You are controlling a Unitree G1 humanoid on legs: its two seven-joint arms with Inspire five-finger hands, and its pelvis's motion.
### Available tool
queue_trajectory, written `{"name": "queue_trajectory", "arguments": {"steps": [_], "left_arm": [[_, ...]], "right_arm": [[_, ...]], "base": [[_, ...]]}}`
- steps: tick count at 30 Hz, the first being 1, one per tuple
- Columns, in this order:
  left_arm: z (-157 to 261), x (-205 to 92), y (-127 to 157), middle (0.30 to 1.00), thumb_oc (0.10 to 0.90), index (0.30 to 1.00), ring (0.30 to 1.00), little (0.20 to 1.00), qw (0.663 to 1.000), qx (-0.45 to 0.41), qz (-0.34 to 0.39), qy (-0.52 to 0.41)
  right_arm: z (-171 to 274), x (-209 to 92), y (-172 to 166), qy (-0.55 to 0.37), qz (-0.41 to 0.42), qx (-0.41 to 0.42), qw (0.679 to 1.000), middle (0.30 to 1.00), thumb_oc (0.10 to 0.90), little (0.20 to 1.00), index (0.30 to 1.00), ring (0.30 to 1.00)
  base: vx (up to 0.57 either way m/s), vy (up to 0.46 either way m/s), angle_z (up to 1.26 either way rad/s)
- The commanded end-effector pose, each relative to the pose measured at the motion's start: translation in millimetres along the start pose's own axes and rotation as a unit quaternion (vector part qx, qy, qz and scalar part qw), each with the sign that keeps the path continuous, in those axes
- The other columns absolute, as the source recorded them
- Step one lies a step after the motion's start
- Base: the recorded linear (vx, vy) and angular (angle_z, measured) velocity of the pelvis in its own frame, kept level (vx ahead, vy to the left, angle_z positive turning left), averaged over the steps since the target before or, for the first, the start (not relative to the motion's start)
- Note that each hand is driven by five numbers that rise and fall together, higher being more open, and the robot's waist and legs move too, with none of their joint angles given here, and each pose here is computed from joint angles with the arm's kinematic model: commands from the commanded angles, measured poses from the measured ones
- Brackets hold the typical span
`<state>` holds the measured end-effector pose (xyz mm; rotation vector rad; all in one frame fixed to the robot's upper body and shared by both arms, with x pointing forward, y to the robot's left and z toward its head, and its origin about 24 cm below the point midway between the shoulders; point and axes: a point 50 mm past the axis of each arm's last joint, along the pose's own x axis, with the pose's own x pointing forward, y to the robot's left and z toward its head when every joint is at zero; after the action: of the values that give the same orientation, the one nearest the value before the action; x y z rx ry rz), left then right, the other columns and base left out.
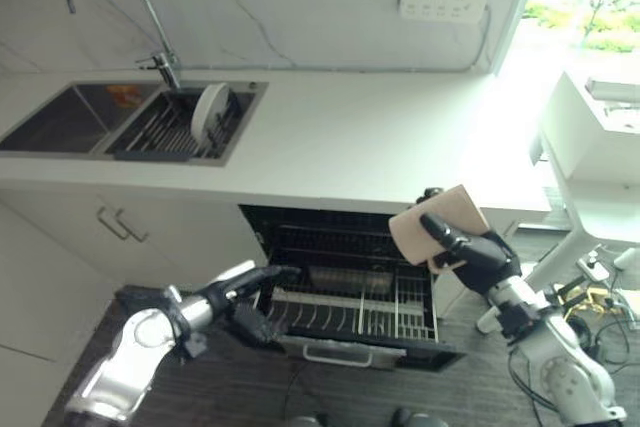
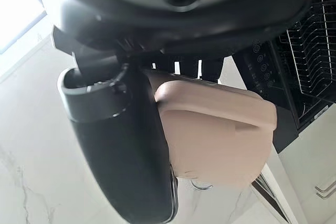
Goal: Place the dishes in the dishwasher.
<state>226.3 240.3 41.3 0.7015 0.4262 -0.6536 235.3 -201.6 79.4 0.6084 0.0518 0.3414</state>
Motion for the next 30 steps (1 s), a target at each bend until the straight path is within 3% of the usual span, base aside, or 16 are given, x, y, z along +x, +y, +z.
{"name": "queue_trajectory", "arguments": {"steps": [1,8,17,30], "left_arm": [[41.5,-5.3,39.8,0.9,0.8,0.9,0.9,0.9,0.991,0.084,0.082,-0.069],[33.9,15.7,37.9,0.9,0.8,0.9,0.9,0.9,0.99,0.123,0.06,-0.024],[51.8,23.6,55.8,0.9,0.8,0.9,0.9,0.9,0.987,0.147,0.065,-0.03],[46.2,31.4,52.1,0.9,0.8,0.9,0.9,0.9,0.986,0.164,0.0,0.03]], "right_arm": [[46.2,20.0,43.5,-0.104,0.124,-0.055,0.985,0.3,0.4,0.3,0.3,0.3],[43.3,25.0,46.2,-0.09,0.128,-0.07,0.985,0.3,0.4,0.3,0.3,0.3],[71.5,38.7,55.1,-0.14,0.137,-0.126,0.972,0.3,0.4,0.3,0.3,0.3],[85.7,47.2,71.4,-0.158,0.168,-0.17,0.958,0.3,0.4,0.3,0.3,0.3]], "base": [[0.0,-0.001,-0.07],[0.03,-0.004,-0.07],[-0.12,0.011,-0.05],[-0.08,0.005,0.0]]}}
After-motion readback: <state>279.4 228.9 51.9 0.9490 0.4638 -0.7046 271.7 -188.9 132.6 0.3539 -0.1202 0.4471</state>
